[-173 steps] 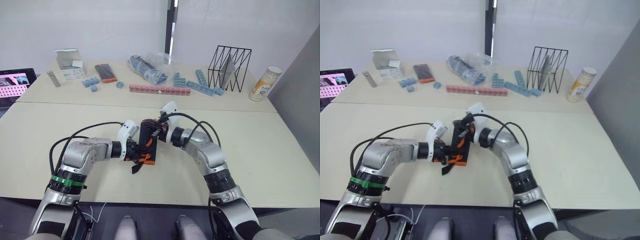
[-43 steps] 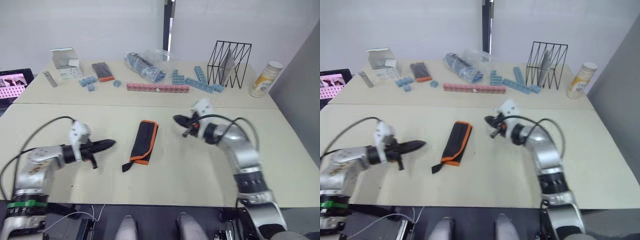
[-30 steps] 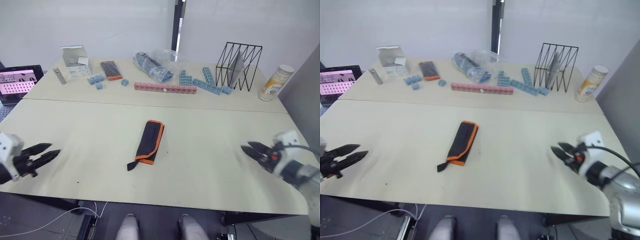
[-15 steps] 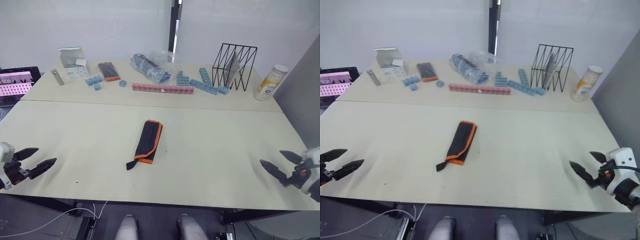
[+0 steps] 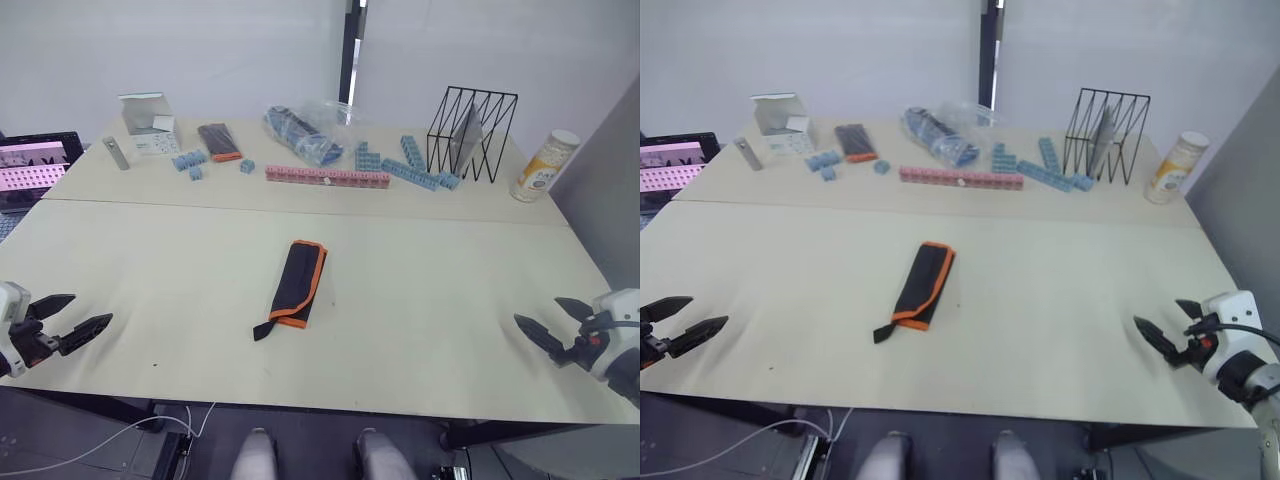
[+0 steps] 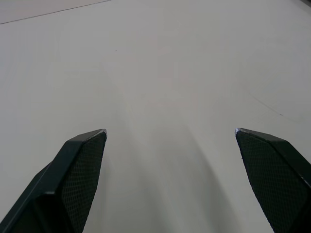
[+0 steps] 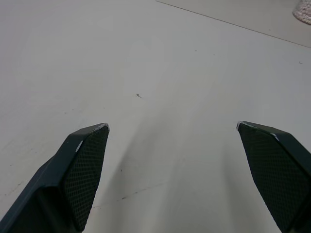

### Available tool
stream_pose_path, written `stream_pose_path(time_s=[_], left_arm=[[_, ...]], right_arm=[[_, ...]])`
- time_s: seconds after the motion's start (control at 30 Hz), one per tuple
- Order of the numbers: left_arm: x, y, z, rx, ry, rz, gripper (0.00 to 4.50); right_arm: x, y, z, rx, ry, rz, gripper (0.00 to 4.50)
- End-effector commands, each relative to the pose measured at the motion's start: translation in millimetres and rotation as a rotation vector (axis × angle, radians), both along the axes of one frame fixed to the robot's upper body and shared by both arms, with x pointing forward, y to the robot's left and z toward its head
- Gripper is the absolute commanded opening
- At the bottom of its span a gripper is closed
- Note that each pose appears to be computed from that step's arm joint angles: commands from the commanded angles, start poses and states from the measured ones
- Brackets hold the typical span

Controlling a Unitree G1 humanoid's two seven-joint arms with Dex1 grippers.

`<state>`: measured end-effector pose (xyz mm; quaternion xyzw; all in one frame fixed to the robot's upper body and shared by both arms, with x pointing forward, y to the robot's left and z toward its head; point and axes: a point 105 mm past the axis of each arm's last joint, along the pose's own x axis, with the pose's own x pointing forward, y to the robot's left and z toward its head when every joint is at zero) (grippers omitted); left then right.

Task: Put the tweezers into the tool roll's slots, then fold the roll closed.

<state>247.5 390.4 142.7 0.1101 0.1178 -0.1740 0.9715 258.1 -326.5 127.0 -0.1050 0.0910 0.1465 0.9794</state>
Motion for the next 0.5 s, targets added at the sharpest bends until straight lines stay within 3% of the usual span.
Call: stream_pose_path(time_s=[0.03, 0.5], left_arm=[[5.3, -3.6, 17.0, 0.039, -0.049, -0.022, 4.5], [10.4, -3.8, 19.6, 0.063, -0.052, -0.019, 4.5]], right_arm=[[-0.5, 1.7, 6.3, -0.012, -0.016, -0.001, 4.47], [1.0, 7.2, 4.6, -0.02, -0.015, 0.002, 4.47]])
